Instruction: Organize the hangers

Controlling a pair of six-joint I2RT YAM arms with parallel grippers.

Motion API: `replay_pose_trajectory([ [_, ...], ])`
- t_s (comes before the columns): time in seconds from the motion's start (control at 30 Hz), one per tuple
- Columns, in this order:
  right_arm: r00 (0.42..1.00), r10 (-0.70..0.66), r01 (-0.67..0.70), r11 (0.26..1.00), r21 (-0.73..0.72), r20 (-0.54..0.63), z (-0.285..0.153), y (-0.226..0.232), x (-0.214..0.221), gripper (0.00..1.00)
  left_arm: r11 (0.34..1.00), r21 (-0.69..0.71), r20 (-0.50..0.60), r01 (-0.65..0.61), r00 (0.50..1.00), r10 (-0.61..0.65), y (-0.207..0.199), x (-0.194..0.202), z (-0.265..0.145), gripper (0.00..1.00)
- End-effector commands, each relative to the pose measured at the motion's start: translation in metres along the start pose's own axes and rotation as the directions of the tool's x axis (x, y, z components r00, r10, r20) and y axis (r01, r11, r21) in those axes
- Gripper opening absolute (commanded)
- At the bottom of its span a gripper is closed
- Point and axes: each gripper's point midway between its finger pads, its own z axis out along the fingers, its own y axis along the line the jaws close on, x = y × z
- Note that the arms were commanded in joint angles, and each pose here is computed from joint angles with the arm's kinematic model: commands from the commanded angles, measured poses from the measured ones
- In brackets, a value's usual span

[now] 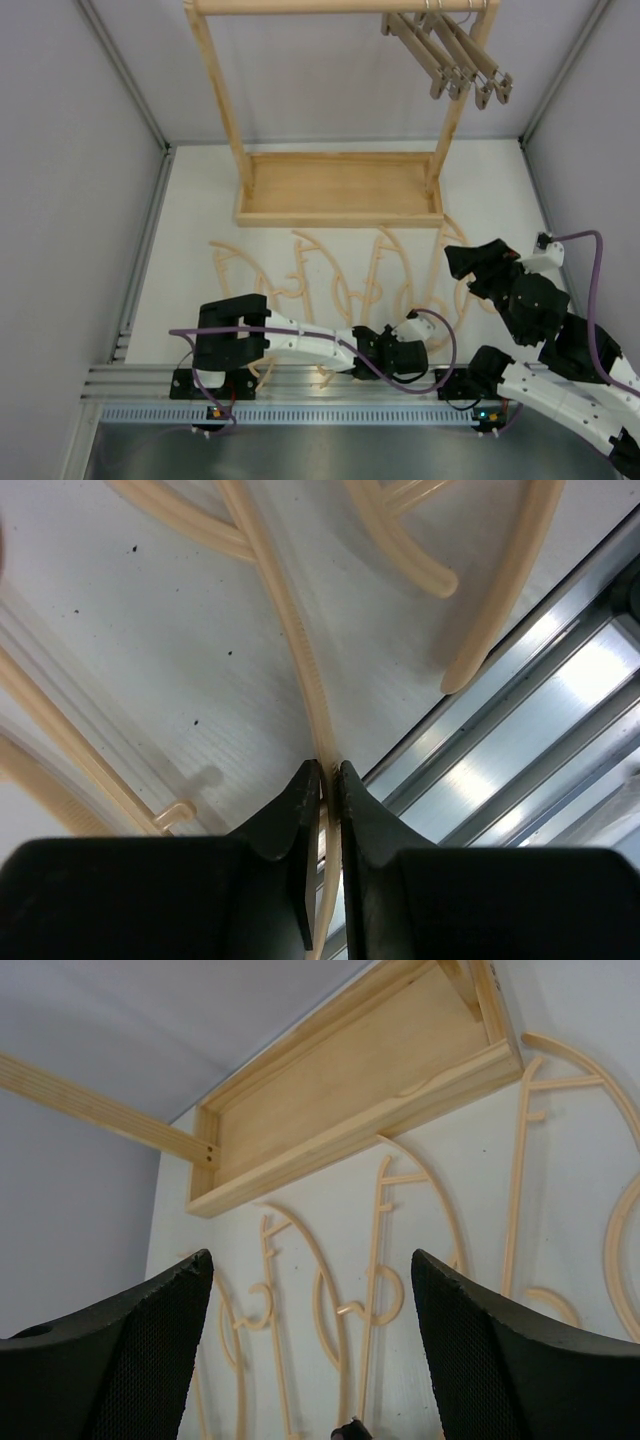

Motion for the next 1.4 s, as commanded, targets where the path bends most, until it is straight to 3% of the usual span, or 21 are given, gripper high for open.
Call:
replay_pose_trajectory([
  [0.0, 1.0, -0.014, 0.014, 1.0, 0.005, -0.026, -0.001, -0.003, 0.007, 0.77, 0.999, -0.043, 0.041, 0.016, 0.999, -0.015, 0.011, -0.017, -0.02, 0.0],
  [0.57, 0.999, -0.013, 0.013, 1.0, 0.002, -0.039, 0.0, -0.003, 0.01, 0.77, 0.992, -0.119, 0.104, 0.031, 0.994, -0.019, 0.035, -0.04, -0.061, 0.0],
  [0.83, 0.998, -0.019, 0.019, 1.0, 0.006, -0.052, 0.001, -0.004, 0.015, 0.77, 0.963, -0.268, 0.064, -0.016, 0.997, 0.035, 0.058, -0.03, -0.057, 0.0],
  [1.27, 0.998, -0.035, 0.036, 0.999, 0.008, -0.061, 0.002, -0.004, 0.017, 0.77, 0.93, -0.362, 0.039, -0.065, 0.996, 0.085, 0.068, -0.026, -0.064, 0.0],
  [1.37, 0.997, -0.039, 0.039, 0.999, 0.008, -0.064, 0.003, -0.003, 0.017, 0.77, 0.893, -0.439, 0.028, -0.096, 0.992, 0.121, 0.079, -0.027, -0.072, 0.0],
])
